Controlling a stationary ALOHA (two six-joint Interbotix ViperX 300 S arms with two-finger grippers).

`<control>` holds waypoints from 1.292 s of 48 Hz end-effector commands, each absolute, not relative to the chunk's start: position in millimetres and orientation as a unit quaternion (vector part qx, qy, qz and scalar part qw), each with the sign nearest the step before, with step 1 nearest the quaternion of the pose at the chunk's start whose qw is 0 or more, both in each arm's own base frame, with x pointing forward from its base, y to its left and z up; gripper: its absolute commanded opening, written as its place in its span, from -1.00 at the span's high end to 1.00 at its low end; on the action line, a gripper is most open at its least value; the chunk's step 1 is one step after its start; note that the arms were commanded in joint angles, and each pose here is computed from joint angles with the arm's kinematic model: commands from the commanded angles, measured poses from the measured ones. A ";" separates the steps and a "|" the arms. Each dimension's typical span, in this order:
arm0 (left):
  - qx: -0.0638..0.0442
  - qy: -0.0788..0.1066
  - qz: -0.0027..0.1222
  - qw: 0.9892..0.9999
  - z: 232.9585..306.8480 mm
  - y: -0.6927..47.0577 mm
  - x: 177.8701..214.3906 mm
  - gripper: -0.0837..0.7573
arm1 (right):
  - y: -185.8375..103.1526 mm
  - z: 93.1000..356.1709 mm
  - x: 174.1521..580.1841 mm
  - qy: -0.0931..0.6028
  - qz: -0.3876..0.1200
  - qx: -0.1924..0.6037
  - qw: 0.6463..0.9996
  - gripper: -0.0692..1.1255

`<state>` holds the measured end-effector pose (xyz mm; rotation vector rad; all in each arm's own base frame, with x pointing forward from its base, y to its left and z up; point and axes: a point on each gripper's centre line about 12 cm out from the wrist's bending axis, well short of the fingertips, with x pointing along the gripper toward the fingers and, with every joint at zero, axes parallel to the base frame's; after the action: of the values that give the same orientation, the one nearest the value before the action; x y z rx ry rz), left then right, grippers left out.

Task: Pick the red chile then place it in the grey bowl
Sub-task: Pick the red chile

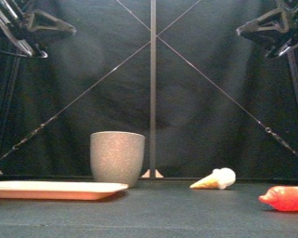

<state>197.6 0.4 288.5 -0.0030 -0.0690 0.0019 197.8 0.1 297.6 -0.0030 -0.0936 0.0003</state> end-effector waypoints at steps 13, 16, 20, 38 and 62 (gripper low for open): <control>0.000 -0.044 0.005 0.999 291.0 2.0 195.0 0.88 | 8.9 244.2 219.1 0.138 -0.013 0.208 0.968 0.78; -0.001 -0.043 0.005 0.999 290.7 2.0 195.1 0.88 | 21.5 235.4 224.4 0.168 0.004 0.226 0.959 0.78; -0.001 -0.041 0.006 0.999 289.6 2.3 195.3 0.88 | 39.7 229.6 234.7 0.197 0.027 0.244 0.949 0.77; -0.001 -0.040 0.010 0.999 288.6 3.8 194.8 0.88 | 85.8 167.5 300.4 0.402 0.003 0.266 0.876 0.24; -0.002 -0.038 0.019 0.999 286.1 7.3 193.8 0.88 | 122.6 132.2 332.5 0.559 -0.048 0.193 0.805 -0.50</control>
<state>192.8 6.1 280.1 -0.0035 -0.0584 0.0323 328.3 121.1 120.7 0.4383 1.1999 -0.0885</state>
